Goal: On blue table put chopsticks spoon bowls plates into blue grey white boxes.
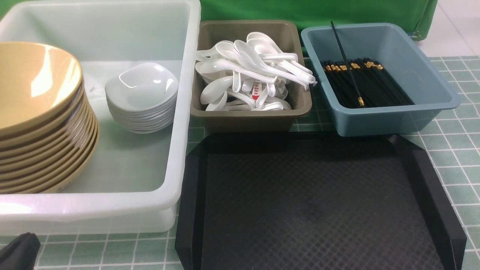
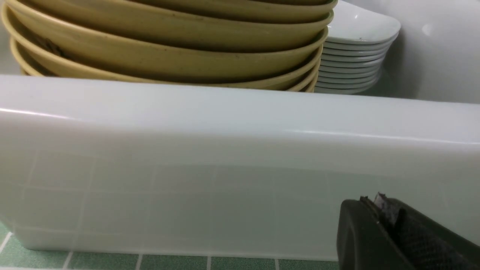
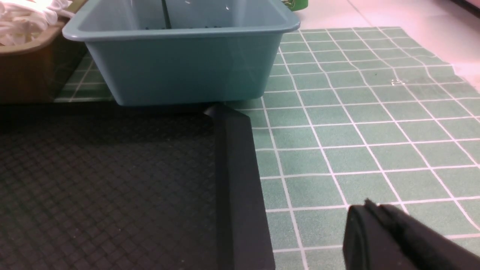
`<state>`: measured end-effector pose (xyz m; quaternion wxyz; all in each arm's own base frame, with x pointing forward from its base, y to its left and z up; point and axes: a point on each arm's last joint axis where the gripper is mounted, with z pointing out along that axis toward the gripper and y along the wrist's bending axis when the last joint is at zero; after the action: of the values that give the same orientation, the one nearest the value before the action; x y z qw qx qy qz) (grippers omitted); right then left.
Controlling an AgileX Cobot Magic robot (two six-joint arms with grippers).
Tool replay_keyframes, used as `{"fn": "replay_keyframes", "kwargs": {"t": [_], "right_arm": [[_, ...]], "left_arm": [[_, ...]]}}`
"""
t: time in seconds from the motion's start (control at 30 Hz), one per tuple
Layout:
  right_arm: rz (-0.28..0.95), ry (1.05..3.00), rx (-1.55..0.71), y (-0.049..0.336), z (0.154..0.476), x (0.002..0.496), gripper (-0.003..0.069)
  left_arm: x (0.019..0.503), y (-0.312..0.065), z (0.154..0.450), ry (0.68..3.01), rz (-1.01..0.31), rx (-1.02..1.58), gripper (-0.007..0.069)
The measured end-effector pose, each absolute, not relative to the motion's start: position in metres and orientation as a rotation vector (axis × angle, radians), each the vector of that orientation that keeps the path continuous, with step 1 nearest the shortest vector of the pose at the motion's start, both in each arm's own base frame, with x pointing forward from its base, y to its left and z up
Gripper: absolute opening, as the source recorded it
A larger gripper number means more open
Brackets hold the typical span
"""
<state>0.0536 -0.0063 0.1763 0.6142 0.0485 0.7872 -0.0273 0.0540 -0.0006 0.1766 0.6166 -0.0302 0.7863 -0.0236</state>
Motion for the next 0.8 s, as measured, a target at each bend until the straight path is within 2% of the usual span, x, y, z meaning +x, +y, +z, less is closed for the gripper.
{"fn": "replay_keyframes", "kwargs": {"t": [0.8], "right_arm": [[-0.063, 1.814, 0.112, -0.0063, 0.1763, 0.0536, 0.0076]], "left_arm": [[0.0540, -0.0006, 0.1766, 1.811, -0.054, -0.069, -0.0012]]}}
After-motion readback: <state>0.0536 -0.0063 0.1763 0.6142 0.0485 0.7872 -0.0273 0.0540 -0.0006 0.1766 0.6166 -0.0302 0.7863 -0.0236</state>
